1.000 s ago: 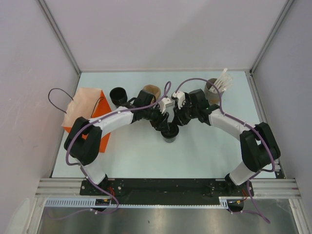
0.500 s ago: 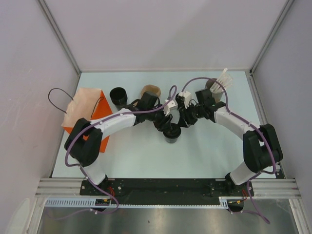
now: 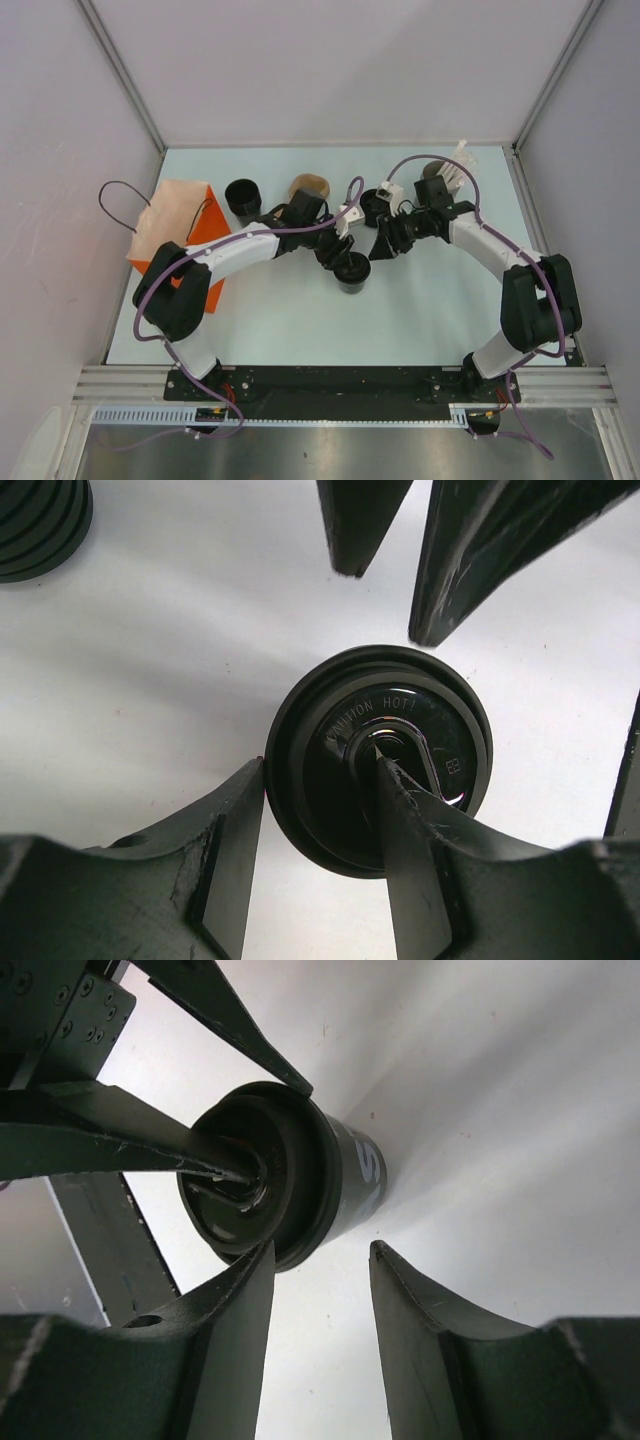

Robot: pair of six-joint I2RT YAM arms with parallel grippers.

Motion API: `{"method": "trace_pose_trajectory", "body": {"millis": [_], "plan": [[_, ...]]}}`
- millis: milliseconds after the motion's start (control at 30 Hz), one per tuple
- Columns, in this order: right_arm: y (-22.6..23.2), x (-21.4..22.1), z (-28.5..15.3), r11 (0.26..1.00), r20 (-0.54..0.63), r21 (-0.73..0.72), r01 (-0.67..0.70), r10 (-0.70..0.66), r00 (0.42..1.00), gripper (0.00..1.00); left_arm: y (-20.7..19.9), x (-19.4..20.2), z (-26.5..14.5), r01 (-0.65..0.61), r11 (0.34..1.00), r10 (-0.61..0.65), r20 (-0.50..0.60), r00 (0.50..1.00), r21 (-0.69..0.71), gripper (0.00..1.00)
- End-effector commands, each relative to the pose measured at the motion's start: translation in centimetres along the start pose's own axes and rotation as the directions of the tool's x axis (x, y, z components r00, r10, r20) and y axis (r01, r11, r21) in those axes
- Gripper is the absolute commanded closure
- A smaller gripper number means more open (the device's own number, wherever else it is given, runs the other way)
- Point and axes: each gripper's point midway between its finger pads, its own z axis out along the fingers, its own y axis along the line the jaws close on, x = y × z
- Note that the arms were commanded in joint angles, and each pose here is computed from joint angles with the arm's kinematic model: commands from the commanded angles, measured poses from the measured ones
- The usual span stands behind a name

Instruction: Pack the takeout coffee

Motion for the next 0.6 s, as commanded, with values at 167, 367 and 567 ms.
{"method": "trace_pose_trajectory", "body": {"millis": [167,367,567], "plan": [[0.4,0.8,-0.4,0.997,-0.047,-0.051,-0.053,0.05,0.998,0.52,1.7,10.4,0.0,0.04,0.994,-0.073,-0.332,0.94,-0.106,0.48],[1.0,0.8,0.8,0.993,-0.054,-0.089,-0.075,0.07,0.996,0.52,1.7,10.3,0.0,0.039,0.994,-0.072,-0.329,0.942,-0.105,0.48],[1.0,1.2,1.4,0.991,-0.071,-0.098,-0.092,0.085,0.994,0.53,1.7,10.1,0.1,0.039,0.994,-0.07,-0.324,0.943,-0.103,0.48]]}}
